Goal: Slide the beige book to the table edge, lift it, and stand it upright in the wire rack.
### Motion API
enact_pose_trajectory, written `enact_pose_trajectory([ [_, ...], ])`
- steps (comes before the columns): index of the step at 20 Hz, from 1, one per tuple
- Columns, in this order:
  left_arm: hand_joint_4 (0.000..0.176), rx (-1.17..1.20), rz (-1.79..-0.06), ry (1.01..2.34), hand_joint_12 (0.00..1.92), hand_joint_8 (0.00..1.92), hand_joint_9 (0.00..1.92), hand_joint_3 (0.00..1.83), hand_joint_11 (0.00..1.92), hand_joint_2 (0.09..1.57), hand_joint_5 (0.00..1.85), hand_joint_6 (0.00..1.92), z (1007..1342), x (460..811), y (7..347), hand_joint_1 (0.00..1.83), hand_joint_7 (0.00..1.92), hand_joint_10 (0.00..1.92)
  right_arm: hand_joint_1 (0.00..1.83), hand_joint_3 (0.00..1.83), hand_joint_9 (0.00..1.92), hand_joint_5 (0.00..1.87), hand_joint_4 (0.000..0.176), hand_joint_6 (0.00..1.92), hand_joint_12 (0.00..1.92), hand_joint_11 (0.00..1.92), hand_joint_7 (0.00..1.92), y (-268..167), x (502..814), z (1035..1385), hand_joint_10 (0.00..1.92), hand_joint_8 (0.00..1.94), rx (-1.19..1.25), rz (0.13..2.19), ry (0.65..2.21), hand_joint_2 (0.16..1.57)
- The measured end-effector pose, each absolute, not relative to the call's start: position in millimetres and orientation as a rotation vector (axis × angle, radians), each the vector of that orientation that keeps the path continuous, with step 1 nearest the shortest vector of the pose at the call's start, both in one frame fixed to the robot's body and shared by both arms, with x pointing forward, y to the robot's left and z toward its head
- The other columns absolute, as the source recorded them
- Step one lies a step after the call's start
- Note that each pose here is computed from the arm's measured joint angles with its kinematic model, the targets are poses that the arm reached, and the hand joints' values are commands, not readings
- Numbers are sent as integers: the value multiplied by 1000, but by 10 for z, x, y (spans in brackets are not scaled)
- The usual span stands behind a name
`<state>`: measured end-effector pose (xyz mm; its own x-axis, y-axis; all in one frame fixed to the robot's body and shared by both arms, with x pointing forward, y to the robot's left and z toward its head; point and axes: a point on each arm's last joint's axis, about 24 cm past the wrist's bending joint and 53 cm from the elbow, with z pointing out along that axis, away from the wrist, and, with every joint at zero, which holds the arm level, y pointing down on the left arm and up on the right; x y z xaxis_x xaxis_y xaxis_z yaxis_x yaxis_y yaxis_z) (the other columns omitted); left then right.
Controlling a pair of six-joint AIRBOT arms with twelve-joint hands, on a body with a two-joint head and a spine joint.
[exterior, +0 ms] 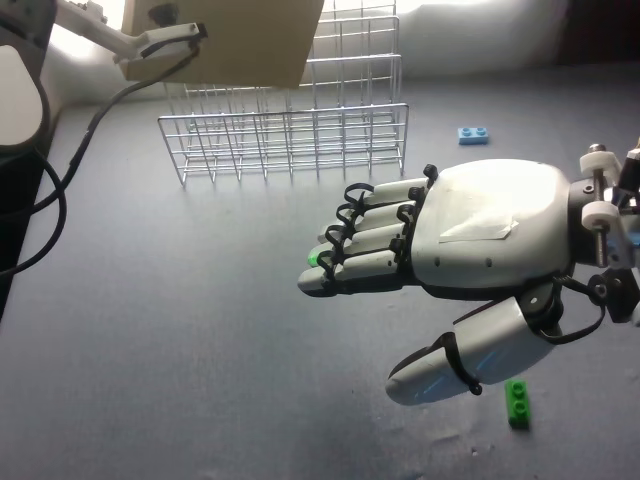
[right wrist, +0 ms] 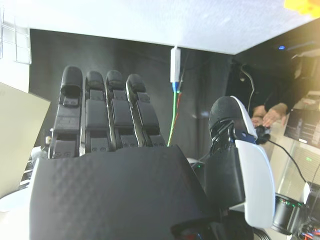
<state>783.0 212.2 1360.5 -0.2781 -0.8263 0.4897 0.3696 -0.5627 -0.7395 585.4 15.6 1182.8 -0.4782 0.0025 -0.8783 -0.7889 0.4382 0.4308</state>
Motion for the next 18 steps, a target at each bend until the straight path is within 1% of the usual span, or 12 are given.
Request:
enact_pose_trajectory([
  [2,0,-1120,-1926,643,1651,1242,735,2,509,1197,777,1183,13611,7821,2067,1348,840,1530,0,0,124,153,0,3,474,0,145,157,5852,11828,4,3,-673,1137,1815,1179],
  [4,0,-1117,-1927,647,1673,1244,742,1,535,1200,771,1186,13582,7829,2015,1348,831,1542,0,0,142,167,0,7,477,0,161,156,5854,11827,9,8,-672,1136,1815,1180],
  [6,0,-1111,-1926,645,1681,1235,742,0,519,1197,782,1166,13572,7829,2001,1349,839,1540,0,0,151,175,0,7,495,0,167,157,5852,11828,9,7,-673,1137,1815,1180],
  [7,0,-1107,-1925,639,1681,1199,755,0,533,1190,796,1167,13571,7832,1999,1351,851,1524,0,0,141,168,0,2,466,0,159,156,5855,11827,3,2,-672,1136,1815,1179],
  [8,0,-1107,-1929,632,1690,1206,756,0,542,1191,795,1150,13570,7829,1981,1352,849,1535,0,0,125,160,0,0,437,0,144,156,5855,11827,1,1,-672,1136,1815,1179],
  [9,0,-1101,-1930,626,1680,1191,758,0,525,1189,791,1168,13574,7830,1975,1352,860,1522,0,0,156,191,0,1,517,0,174,156,5855,11827,3,2,-672,1135,1815,1186],
  [10,0,-1099,-1928,626,1652,1152,782,0,547,1178,805,1145,13564,7827,1975,1356,885,1489,0,0,133,166,0,2,455,0,147,157,5853,11828,3,3,-672,1137,1815,1181],
  [13,0,-1089,-1924,621,1687,1235,743,2,506,1194,783,1166,13536,7814,1964,1350,845,1532,0,0,123,160,0,1,424,0,135,154,5857,11826,0,0,-671,1134,1816,1181],
  [14,0,-1090,-1925,621,1702,1258,732,2,509,1201,773,1177,13532,7814,1955,1348,832,1551,0,0,127,154,0,1,447,0,140,154,5857,11826,1,2,-671,1134,1816,1177],
  [15,0,-1089,-1926,623,1703,1246,736,0,502,1200,782,1172,13532,7810,1947,1348,830,1554,0,0,139,169,0,4,493,0,155,154,5858,11826,4,5,-671,1134,1816,1172],
  [17,0,-1078,-1930,617,1713,1273,730,0,521,1202,781,1142,13548,7795,1931,1348,830,1563,0,0,136,174,0,3,453,0,155,154,5858,11826,3,3,-671,1134,1816,1175],
  [18,0,-1075,-1935,615,1713,1250,740,0,539,1196,795,1122,13548,7779,1911,1351,843,1555,0,1,151,193,0,5,496,0,171,154,5857,11826,5,4,-671,1134,1816,1182],
])
